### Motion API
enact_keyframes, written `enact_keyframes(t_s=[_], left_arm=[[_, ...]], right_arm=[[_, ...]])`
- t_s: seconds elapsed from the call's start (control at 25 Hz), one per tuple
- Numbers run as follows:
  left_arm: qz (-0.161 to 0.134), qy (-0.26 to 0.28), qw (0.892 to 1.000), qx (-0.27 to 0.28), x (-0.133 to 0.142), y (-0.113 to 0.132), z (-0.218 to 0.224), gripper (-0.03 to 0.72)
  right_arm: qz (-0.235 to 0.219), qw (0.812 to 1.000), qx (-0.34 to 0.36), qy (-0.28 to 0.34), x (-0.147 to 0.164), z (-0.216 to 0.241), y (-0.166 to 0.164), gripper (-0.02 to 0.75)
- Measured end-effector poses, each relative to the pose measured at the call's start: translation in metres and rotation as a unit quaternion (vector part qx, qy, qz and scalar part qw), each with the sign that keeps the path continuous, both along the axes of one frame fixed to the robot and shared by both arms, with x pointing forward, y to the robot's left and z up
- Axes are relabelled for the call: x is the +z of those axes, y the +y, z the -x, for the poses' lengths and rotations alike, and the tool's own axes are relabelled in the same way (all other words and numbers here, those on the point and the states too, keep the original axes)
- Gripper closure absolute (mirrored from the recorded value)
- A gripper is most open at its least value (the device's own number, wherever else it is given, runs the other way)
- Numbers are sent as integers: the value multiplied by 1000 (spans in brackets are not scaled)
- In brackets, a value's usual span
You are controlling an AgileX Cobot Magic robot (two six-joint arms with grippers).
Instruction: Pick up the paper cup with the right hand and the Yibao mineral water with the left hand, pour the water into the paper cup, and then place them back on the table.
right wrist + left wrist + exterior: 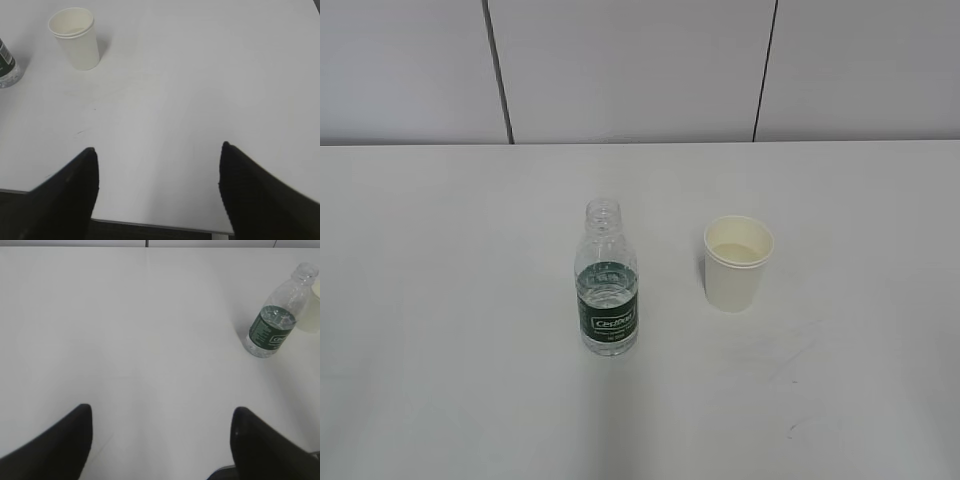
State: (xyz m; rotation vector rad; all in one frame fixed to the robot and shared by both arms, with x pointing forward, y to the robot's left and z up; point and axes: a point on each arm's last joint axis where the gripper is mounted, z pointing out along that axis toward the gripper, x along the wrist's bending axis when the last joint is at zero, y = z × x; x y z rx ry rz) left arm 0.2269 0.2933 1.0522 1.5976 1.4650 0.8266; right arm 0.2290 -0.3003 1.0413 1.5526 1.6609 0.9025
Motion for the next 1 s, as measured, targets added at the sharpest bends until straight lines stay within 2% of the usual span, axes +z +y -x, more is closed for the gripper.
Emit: enact_keyframes(t_s=[1.0], left_arm=[[0,0,1000,0,0,0,0,167]], right_arm=[[0,1000,0,0,0,0,0,153]])
